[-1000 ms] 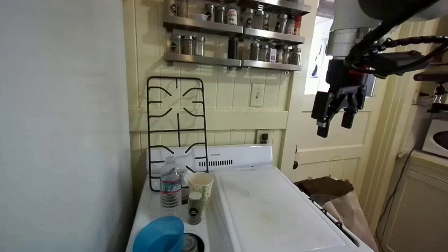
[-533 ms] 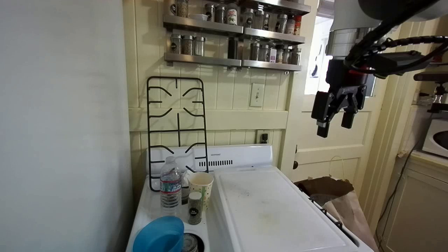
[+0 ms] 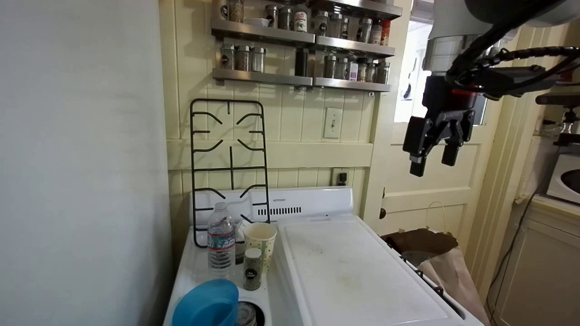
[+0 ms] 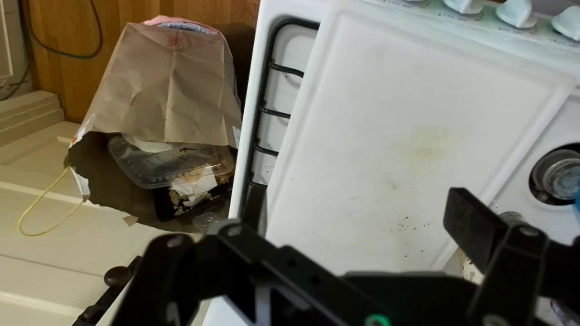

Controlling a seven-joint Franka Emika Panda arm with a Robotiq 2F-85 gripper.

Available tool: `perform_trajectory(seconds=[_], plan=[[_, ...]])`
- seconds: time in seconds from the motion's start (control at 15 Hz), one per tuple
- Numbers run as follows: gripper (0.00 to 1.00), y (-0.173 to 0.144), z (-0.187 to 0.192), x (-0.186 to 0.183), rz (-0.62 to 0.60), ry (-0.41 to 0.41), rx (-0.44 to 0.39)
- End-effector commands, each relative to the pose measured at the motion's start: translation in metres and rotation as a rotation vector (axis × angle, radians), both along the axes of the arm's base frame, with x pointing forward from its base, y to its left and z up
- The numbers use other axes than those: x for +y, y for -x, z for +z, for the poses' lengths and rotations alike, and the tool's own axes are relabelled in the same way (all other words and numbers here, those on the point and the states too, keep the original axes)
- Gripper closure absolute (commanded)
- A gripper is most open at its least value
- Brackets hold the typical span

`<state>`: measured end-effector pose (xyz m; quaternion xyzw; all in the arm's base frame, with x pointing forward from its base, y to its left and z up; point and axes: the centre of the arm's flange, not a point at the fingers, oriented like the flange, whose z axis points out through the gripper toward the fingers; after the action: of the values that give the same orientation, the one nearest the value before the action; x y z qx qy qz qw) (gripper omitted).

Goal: Move the chopping board to the left

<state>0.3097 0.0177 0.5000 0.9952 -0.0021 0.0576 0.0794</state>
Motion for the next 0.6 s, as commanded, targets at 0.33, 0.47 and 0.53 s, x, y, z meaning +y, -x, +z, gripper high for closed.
perform_trajectory(seconds=[0.33,0.47,0.53], plan=[[0.0,-0.034,-0.009,-0.137,0.085,-0.395,0.038],[0.0,-0.045,-0.025,-0.164,0.055,-0.505,0.065],[0.0,-0.051,-0.036,-0.175,0.033,-0.55,0.081]])
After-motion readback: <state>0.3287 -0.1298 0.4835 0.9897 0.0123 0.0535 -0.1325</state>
